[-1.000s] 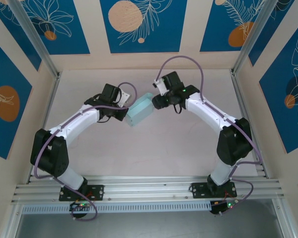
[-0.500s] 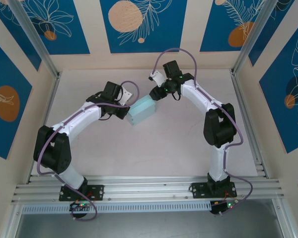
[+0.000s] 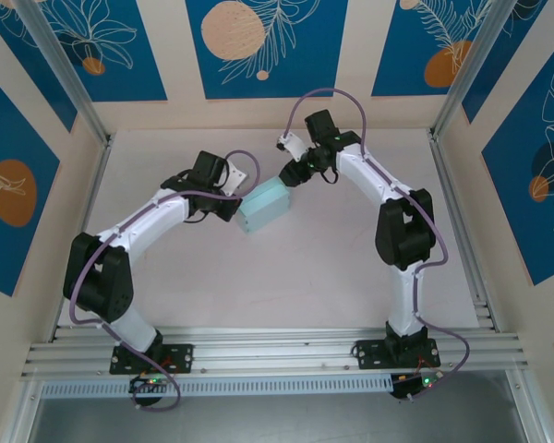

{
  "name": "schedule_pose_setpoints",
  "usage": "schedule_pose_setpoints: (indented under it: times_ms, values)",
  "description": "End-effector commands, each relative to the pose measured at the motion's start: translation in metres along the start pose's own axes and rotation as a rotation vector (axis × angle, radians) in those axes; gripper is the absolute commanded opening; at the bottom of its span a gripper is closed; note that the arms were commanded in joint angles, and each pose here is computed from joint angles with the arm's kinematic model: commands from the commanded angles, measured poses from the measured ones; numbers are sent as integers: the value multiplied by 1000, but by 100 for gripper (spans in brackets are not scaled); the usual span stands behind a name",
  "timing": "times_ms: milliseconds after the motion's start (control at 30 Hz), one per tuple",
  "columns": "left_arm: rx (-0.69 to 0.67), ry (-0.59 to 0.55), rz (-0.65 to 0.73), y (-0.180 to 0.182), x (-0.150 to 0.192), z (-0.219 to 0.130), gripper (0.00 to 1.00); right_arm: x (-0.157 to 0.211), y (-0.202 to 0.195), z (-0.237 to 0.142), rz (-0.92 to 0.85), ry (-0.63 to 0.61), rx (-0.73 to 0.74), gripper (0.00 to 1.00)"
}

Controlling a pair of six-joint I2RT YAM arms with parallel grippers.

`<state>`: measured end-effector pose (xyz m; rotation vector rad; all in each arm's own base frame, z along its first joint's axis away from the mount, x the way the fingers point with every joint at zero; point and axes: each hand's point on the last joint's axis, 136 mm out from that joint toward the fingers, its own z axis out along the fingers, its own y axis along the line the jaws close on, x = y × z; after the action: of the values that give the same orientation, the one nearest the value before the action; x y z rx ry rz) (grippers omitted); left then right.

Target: Fold the paper box

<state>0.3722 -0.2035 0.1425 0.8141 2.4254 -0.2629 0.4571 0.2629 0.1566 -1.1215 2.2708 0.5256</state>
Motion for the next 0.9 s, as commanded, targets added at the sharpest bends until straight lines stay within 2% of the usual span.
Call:
schedule_pose_setpoints:
  times_ms: [0, 133, 333, 433, 633, 867]
  values:
    - [31, 57, 20, -7, 11, 7, 0, -4, 4, 2, -14, 3, -34, 45]
    - [31, 58, 20, -7, 11, 8, 0, -3, 4, 6, -11, 18, -44, 41]
    - [6, 57, -11, -3, 10, 8, 0, -1, 5, 4, 17, 30, -29, 18]
    - [-15, 31, -67, 1, 5, 8, 0, 3, 7, 2, 32, 48, 9, 10]
    - [-7, -50, -200, 0, -12, 9, 0, 9, 14, 6, 97, 81, 150, 5]
    - [-20, -95, -269, 0, -20, 10, 0, 19, 26, 13, 221, 88, 246, 0]
